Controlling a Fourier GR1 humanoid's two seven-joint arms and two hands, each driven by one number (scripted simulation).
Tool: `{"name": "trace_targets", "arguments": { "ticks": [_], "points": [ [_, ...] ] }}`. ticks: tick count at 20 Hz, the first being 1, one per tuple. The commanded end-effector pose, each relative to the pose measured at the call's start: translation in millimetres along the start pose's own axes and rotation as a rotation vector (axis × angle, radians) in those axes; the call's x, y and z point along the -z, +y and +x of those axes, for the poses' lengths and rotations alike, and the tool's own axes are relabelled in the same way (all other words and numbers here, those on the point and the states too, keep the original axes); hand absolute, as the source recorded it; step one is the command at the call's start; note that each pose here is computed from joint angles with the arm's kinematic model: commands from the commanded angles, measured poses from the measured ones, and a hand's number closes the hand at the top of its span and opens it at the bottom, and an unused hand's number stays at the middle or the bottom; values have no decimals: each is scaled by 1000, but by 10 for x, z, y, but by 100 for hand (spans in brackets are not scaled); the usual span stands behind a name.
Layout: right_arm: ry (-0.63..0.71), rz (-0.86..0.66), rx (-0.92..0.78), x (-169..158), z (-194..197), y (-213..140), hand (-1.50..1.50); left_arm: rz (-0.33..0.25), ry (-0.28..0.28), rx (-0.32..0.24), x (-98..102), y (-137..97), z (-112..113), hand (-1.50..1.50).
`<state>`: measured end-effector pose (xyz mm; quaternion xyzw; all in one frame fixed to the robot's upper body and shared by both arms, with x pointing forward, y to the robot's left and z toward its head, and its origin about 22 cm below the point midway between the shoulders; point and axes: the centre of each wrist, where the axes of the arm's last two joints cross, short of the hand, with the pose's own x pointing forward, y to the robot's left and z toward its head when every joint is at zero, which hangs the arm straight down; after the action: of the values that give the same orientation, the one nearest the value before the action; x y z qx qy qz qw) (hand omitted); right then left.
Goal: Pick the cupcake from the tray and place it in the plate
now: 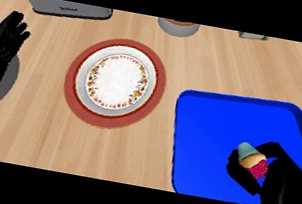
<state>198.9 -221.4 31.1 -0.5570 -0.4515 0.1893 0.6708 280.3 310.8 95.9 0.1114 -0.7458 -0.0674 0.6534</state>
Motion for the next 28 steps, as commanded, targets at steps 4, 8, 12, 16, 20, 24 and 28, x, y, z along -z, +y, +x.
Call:
{"name": "trace_targets", "arguments": {
  "ticks": [4,8,12,16,20,24,28],
  "points": [
    [-55,-145,217,-625,760,-381,150,-67,-21,-6,25,-116,11,0],
    [-52,-164,215,-931,1108,-463,150,-120,-51,-30,87,-194,96,0],
    [-58,-201,191,-1070,1410,-402,150,-134,-74,-27,103,-299,154,0],
    [-59,-189,213,-965,1648,-359,150,-155,-92,-31,164,-374,222,0],
    [-24,-163,235,-680,1854,-317,150,-168,-99,-28,226,-460,256,0],
    [25,-156,228,-385,2050,-258,150,-170,-110,-19,267,-327,247,0],
    [71,-145,180,-150,2204,-145,150,-188,-113,-43,297,-501,300,0]
  ]
}}
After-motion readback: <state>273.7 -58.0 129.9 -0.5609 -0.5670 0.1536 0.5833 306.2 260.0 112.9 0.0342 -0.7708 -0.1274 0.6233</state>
